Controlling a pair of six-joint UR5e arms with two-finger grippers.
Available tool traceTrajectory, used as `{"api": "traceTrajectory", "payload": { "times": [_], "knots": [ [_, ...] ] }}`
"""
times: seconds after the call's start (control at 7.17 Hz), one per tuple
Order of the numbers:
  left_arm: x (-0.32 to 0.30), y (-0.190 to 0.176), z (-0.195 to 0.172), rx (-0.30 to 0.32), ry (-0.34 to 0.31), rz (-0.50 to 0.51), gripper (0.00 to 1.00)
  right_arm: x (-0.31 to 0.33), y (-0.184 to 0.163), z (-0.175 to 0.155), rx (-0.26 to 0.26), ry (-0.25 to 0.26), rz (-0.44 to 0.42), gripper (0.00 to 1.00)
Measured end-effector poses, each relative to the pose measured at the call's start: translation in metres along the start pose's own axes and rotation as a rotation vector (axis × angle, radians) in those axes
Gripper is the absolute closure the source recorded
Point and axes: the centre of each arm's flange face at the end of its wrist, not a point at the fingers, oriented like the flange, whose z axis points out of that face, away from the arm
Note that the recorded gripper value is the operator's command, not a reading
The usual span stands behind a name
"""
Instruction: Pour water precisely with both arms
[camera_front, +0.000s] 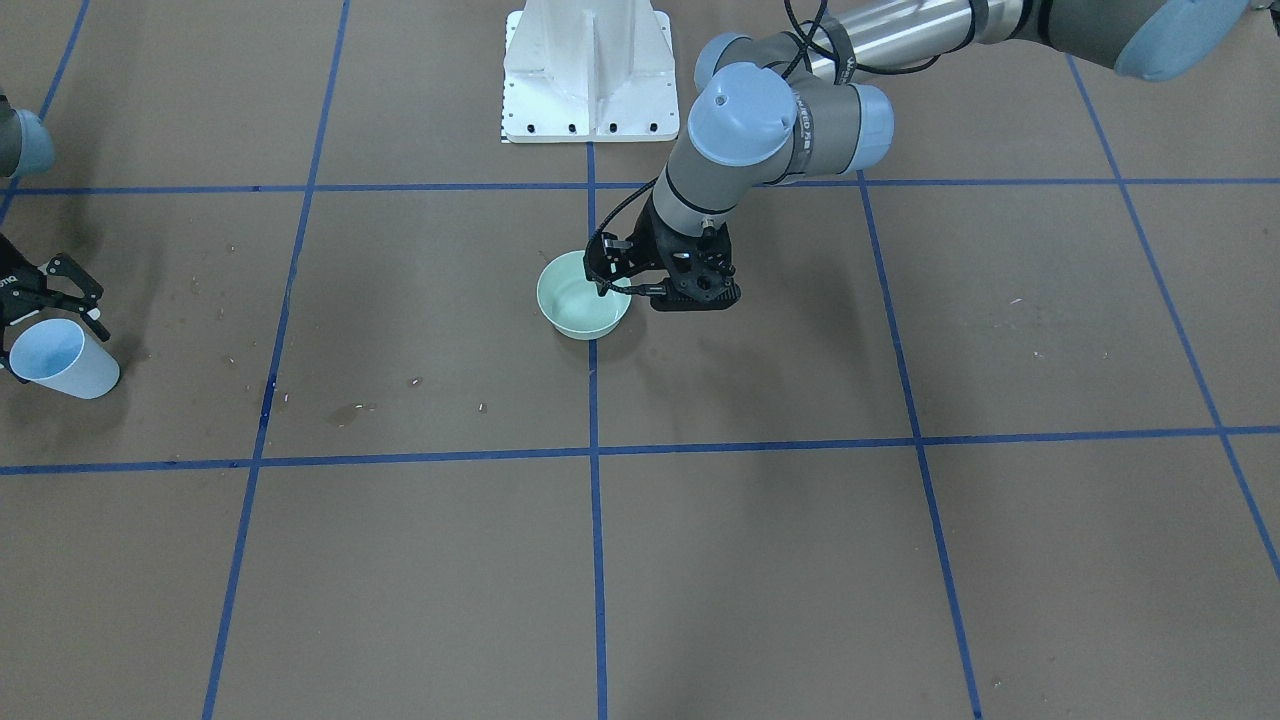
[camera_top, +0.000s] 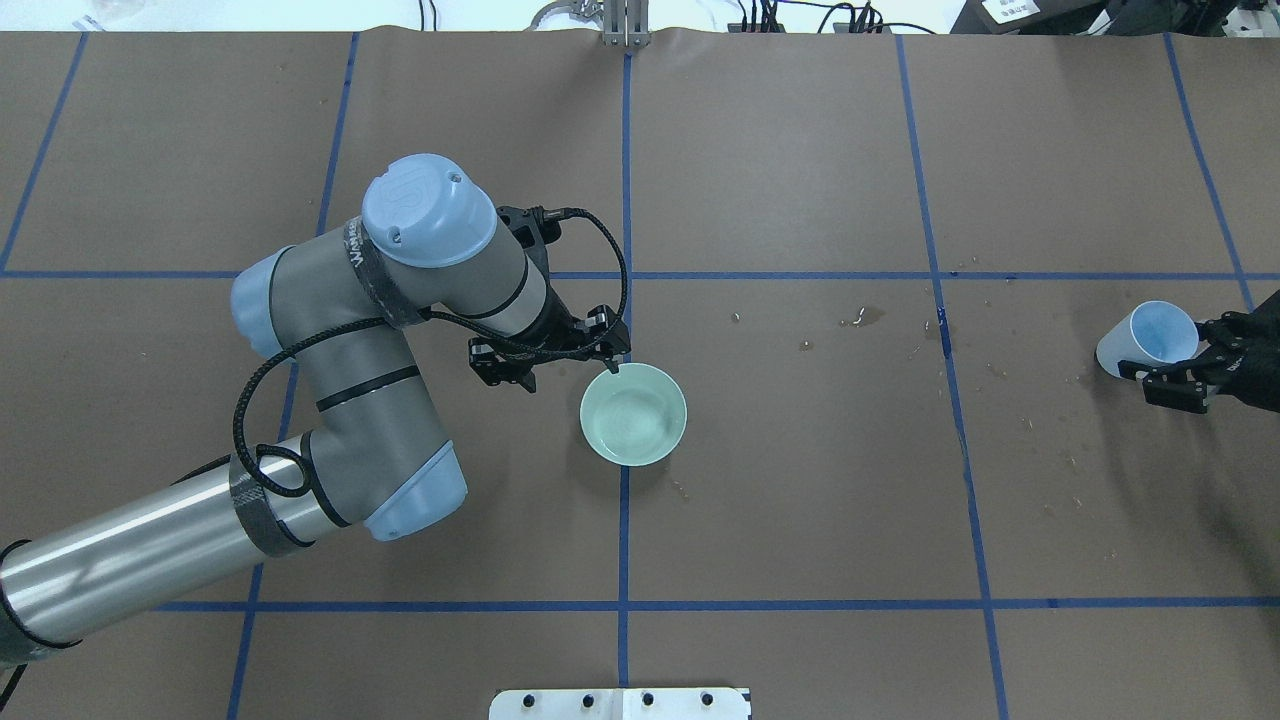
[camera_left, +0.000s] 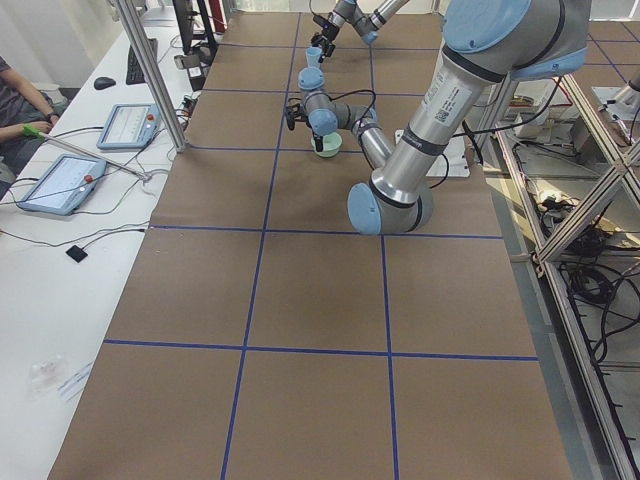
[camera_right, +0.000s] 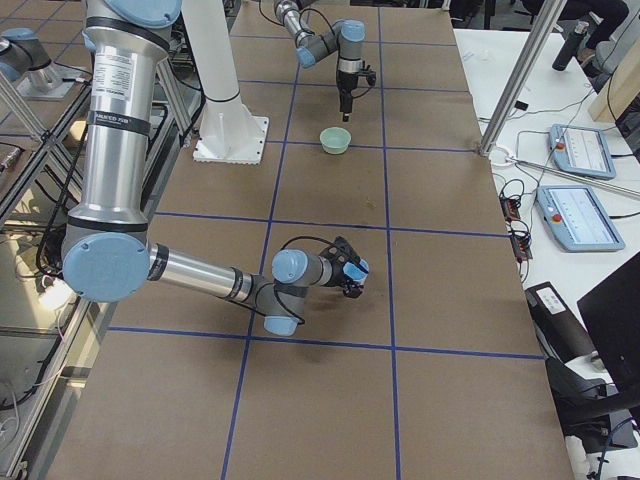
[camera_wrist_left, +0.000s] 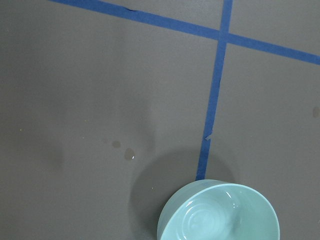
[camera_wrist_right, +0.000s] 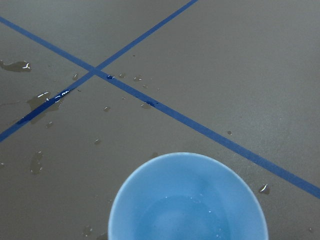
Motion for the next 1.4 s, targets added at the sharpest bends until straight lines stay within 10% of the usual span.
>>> {"api": "traceTrajectory", "payload": {
  "times": [0.42, 0.84, 1.4],
  "knots": [
    [-0.001, -0.001, 0.0, 0.0, -0.002, -0.002, 0.01, 0.0, -0.003, 0.002, 0.005, 0.002, -0.001, 0.1],
    [-0.002, -0.001, 0.0, 0.001, -0.002, -0.003, 0.01, -0.001, -0.003, 0.004, 0.004, -0.001, -0.002, 0.65],
    [-0.002, -0.007, -0.009, 0.009, 0.007, -0.007, 0.01, -0.018, -0.031, 0.003, 0.032, -0.028, -0.012, 0.74]
  ]
}}
